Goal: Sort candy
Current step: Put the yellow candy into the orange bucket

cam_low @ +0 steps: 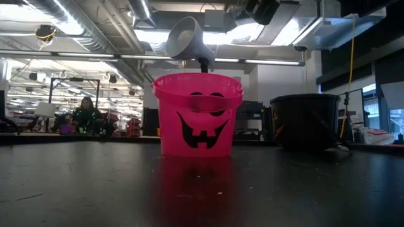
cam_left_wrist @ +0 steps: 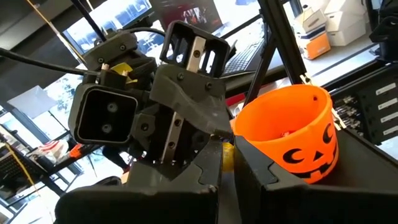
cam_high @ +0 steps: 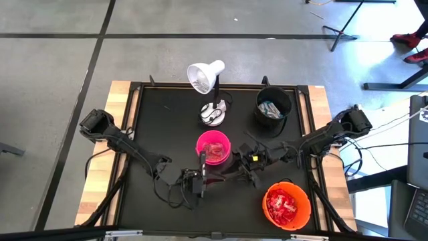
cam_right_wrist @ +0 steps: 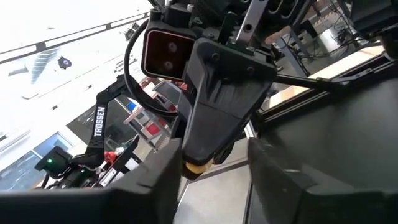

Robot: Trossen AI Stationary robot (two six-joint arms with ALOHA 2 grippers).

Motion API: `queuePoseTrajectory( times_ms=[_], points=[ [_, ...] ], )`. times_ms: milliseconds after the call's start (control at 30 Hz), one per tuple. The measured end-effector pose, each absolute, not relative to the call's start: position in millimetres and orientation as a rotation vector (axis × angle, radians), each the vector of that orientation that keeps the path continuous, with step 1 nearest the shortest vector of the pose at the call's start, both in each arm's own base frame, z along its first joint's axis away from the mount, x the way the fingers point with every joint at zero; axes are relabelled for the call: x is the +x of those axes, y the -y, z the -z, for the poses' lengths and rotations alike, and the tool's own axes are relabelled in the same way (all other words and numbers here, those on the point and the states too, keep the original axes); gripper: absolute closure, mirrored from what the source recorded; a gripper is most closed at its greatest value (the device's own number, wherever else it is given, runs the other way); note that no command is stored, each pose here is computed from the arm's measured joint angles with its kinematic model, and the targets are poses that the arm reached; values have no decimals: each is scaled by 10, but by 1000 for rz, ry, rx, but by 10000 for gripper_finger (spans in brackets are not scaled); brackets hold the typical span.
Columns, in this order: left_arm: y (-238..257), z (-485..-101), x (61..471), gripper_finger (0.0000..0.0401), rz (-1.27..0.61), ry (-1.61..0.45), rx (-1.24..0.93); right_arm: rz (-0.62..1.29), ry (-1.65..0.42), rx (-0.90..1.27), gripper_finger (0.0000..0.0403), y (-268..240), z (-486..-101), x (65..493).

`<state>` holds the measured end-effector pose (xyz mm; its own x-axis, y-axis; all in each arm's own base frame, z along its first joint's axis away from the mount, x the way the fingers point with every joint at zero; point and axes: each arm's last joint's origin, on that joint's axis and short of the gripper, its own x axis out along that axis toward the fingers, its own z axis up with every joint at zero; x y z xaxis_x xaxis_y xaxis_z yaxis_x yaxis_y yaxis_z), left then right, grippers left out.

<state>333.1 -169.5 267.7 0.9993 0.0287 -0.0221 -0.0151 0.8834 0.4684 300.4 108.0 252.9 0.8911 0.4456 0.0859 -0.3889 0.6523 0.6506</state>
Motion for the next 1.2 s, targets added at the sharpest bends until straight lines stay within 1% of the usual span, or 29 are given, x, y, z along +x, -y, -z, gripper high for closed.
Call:
queuePoseTrajectory(
  times_ms=[167,267,367,600,700,800,867,967,1100,1200],
  points=[
    [1687,-2673,3334,387,-29,-33,487,-473,-80,721,281,-1081,-2533,3003],
    [1682,-2670,3333,387,-48,-41,487,-480,-83,720,306,-1086,-2524,3011],
    [1682,-2667,3331,387,-57,-46,489,-492,-95,720,315,-1092,-2500,3021],
    [1675,-2659,3333,387,-66,-55,484,-495,-110,720,308,-1095,-2483,3026],
    [1660,-2652,3340,387,-66,-61,472,-494,-113,720,319,-1096,-2478,3027],
    [1646,-2640,3347,386,-68,-73,456,-491,-121,719,338,-1096,-2471,3027],
    [1640,-2630,3349,376,-68,-81,445,-489,-126,719,350,-1096,-2465,3027],
    [1635,-2630,3347,347,-82,-86,432,-487,-127,718,361,-1095,-2462,3027],
    [1632,-2628,3347,303,-93,-89,432,-477,-126,719,361,-1091,-2460,3029],
    [1631,-2628,3347,281,-97,-89,433,-475,-124,719,360,-1090,-2460,3029]
  ],
)
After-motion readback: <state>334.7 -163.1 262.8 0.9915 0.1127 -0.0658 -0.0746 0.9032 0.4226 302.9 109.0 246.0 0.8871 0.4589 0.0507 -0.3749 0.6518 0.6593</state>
